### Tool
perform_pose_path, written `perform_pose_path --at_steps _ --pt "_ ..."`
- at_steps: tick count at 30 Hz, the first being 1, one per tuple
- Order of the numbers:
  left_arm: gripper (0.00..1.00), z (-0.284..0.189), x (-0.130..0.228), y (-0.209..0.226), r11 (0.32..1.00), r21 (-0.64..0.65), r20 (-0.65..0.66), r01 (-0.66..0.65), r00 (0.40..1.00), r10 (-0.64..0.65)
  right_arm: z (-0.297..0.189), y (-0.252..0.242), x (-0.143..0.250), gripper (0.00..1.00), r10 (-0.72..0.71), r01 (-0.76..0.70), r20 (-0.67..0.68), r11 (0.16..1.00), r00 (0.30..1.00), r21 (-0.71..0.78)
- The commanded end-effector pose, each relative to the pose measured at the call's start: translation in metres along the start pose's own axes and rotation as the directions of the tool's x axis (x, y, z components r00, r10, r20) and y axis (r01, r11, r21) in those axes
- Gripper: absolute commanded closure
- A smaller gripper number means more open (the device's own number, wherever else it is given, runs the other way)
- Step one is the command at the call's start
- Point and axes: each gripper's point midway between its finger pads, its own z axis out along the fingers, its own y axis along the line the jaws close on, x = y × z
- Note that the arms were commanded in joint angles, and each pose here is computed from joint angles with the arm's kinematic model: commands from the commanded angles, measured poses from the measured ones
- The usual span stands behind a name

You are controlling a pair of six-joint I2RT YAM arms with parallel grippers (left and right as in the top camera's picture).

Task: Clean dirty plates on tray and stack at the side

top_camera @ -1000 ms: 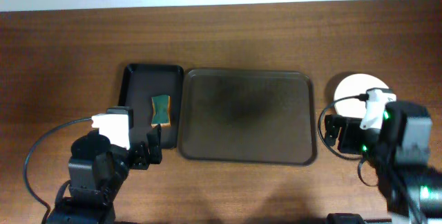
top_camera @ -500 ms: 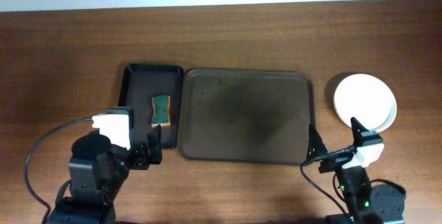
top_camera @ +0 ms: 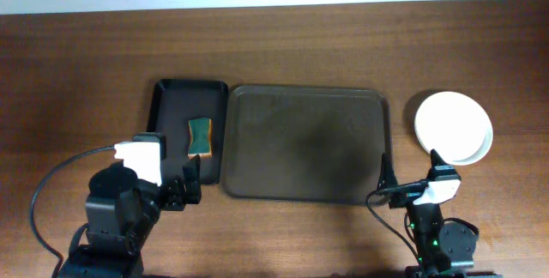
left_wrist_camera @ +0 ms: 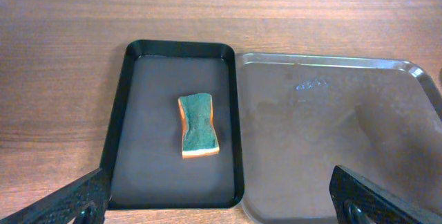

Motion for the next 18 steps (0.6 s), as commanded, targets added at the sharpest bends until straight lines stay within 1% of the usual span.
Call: perform_pose_path --at_steps 1,18 --pt "0.0 0.0011 0.0016 0.0012 1.0 -0.007 -0.002 -0.017 1.0 0.017 -0.0005 -0.0044 0.0113 0.01 -0.049 0.05 -0.039 0.999 0.998 0.018" --pt "0.01 0.0011 0.0016 0.0012 1.0 -0.007 -0.002 -0.017 1.0 0.017 -0.0004 -0.0043 0.0109 0.01 -0.062 0.063 -0.038 0.998 0.997 0.018"
